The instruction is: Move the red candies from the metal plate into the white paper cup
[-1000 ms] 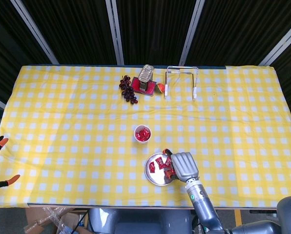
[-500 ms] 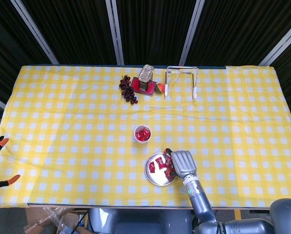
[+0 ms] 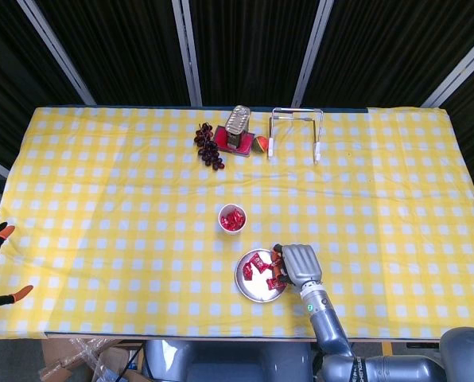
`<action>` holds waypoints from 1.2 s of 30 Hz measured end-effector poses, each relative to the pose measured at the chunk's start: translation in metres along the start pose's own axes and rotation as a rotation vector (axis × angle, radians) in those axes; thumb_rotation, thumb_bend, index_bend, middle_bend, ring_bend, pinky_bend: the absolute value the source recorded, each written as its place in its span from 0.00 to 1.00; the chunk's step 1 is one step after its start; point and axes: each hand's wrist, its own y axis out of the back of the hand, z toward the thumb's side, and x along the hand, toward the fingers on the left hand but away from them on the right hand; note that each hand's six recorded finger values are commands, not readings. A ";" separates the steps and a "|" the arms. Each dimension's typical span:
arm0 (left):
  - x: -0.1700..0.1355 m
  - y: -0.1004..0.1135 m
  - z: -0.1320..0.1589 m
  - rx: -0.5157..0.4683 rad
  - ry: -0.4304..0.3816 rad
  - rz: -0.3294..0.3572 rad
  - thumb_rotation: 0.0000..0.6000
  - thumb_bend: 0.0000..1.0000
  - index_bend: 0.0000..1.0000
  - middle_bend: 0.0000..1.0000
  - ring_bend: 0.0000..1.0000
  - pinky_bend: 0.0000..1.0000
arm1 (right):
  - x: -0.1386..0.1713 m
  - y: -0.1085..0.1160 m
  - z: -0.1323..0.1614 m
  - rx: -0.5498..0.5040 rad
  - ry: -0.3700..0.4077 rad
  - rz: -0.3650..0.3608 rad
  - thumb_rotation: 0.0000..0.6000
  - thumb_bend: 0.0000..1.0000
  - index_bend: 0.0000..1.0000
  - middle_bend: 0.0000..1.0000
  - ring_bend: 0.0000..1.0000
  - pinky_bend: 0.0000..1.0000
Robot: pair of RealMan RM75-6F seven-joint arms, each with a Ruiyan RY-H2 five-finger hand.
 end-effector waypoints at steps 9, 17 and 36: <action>-0.001 0.000 0.000 0.000 -0.003 0.004 1.00 0.05 0.00 0.00 0.00 0.00 | 0.003 0.005 0.004 -0.032 0.015 -0.010 1.00 0.56 0.54 0.70 0.88 0.92; -0.001 0.000 0.000 0.001 -0.003 0.004 1.00 0.05 0.00 0.00 0.00 0.00 | 0.011 0.039 0.024 -0.096 0.080 -0.083 1.00 0.56 0.55 0.70 0.88 0.92; 0.001 -0.002 -0.001 -0.005 0.008 -0.013 1.00 0.05 0.00 0.00 0.00 0.00 | -0.015 0.105 0.080 -0.129 0.189 -0.191 1.00 0.56 0.55 0.70 0.88 0.92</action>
